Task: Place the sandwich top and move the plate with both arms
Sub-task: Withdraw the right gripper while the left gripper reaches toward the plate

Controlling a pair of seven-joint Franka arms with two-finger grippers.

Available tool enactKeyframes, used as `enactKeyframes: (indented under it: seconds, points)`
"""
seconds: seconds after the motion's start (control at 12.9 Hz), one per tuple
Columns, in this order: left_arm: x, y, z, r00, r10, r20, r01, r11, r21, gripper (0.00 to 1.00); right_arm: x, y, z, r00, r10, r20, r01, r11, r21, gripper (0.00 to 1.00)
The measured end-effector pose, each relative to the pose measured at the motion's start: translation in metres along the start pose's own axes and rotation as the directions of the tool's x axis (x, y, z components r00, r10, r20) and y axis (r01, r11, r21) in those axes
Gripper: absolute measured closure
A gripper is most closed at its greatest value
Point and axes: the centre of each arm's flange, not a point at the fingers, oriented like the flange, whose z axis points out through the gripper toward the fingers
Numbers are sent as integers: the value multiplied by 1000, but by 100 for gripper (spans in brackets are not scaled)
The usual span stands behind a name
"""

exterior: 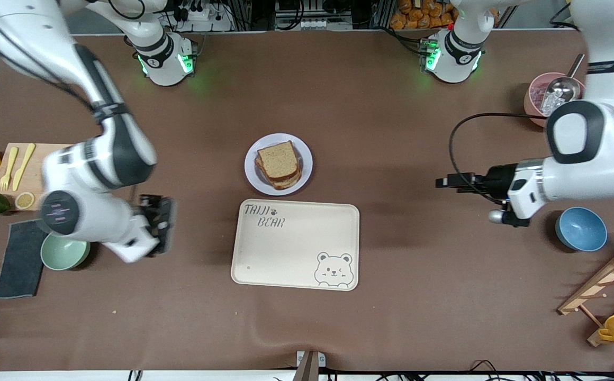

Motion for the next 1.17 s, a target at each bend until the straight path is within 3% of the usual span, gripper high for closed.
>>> enactKeyframes:
  seconds: [0.16,0.39,0.78,1.01,1.17]
  points:
    - [-9,-10,36,1000,16,-9,-16,998,-59,0,-56,11,-25,981,193,-21,-194,981,-29,0]
    - [-23,-4,79,1000,-8,-14,6,988,-157,0,-85,3,-62,933,357,-36,-359,931,-65,0]
    - [-43,-17,170,998,2,-62,-28,905,-424,0,-93,-57,-92,783,619,59,-618,785,-34,0]
    - [-52,-25,232,997,-15,-69,-20,876,-482,0,-133,-80,-95,683,725,86,-730,678,84,0]
    - [-62,-25,273,996,-19,-84,-27,859,-511,0,-162,-85,-111,611,789,70,-792,605,83,0]
